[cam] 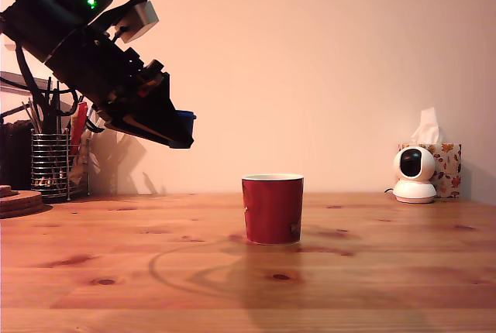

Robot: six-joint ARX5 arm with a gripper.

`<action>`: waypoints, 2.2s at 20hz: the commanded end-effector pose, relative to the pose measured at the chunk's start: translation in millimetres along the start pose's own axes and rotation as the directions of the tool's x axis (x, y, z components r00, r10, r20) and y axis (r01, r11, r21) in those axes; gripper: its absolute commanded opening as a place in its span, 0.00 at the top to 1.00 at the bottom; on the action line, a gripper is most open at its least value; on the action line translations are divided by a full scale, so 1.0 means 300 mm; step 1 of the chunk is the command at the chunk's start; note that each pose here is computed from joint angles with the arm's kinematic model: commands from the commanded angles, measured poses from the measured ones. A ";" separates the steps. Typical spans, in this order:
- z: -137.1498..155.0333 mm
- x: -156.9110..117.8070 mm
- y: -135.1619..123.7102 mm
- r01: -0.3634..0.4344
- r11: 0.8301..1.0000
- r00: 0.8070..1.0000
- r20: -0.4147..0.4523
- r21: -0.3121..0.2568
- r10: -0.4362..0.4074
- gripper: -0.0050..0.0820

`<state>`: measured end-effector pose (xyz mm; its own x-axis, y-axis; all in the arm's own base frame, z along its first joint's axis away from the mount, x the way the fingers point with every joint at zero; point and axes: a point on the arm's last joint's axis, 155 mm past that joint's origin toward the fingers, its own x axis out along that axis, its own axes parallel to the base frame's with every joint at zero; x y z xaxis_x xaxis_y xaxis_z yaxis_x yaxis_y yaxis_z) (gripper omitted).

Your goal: Pick up the coffee capsules on the table and drop them inside the coffee cup

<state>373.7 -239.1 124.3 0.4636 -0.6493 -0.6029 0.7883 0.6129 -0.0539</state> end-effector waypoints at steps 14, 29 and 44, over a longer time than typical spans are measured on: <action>0.102 0.099 0.043 0.021 1.000 1.000 -0.022 -0.007 -0.022 0.74; 0.089 0.179 0.072 0.033 0.999 0.998 -0.059 -0.029 -0.035 0.74; 0.098 0.208 0.056 0.062 0.998 0.997 -0.035 -0.019 -0.062 0.74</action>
<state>428.0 -276.1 125.5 0.4261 -0.6674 -0.6107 0.8037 0.5892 -0.0831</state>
